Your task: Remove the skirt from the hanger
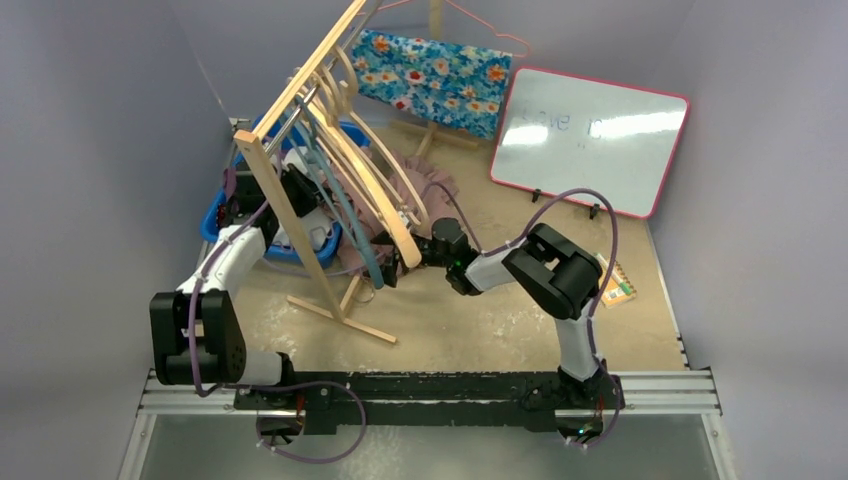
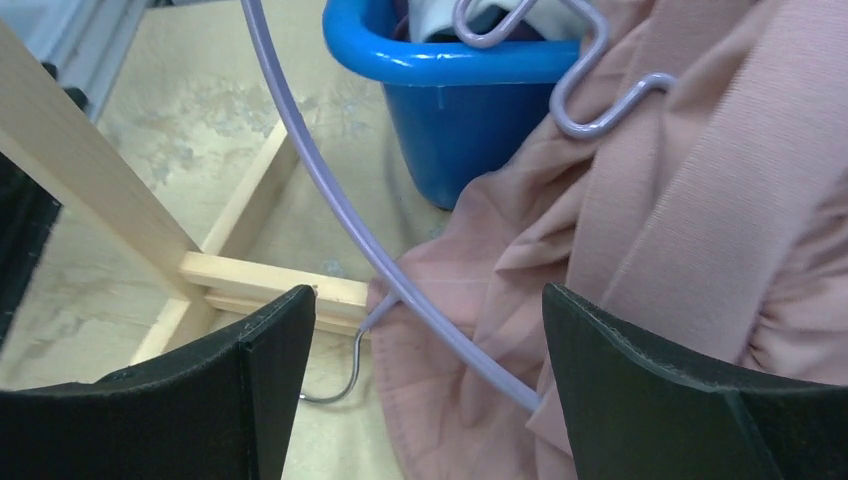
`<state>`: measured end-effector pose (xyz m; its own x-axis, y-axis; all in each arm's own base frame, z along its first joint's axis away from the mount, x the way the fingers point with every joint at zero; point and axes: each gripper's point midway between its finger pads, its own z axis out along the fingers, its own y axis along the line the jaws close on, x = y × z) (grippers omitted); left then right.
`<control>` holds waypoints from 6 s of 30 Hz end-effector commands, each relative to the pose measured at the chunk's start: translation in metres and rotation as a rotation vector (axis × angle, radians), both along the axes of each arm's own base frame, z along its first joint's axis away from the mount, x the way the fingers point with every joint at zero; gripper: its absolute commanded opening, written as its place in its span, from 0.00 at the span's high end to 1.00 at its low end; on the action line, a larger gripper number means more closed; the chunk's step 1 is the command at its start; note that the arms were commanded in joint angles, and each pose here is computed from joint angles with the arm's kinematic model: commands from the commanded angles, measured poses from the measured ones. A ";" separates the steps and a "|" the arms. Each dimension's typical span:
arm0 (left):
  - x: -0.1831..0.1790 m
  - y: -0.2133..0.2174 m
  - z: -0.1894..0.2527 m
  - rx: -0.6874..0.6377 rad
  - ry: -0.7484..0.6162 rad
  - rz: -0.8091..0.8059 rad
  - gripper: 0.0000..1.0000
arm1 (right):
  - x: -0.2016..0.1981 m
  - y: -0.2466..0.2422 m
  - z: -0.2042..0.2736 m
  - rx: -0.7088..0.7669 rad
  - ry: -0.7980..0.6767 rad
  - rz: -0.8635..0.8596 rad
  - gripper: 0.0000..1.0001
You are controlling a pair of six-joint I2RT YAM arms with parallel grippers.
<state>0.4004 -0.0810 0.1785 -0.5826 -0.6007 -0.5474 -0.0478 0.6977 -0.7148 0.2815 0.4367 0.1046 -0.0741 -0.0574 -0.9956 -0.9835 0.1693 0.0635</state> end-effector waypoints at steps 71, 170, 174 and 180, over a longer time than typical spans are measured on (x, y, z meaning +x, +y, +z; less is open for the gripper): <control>-0.025 -0.009 0.020 0.016 -0.009 -0.095 1.00 | -0.027 0.017 0.028 0.057 0.429 0.063 0.98; -0.069 -0.033 0.058 -0.071 -0.048 -0.168 1.00 | -0.046 -0.050 0.148 0.130 0.454 0.159 1.00; -0.062 -0.036 0.066 -0.155 -0.092 -0.137 1.00 | -0.056 -0.054 0.169 0.233 0.586 0.211 1.00; -0.045 -0.034 0.059 -0.196 -0.060 -0.099 0.64 | -0.037 -0.057 0.167 0.220 0.646 0.133 1.00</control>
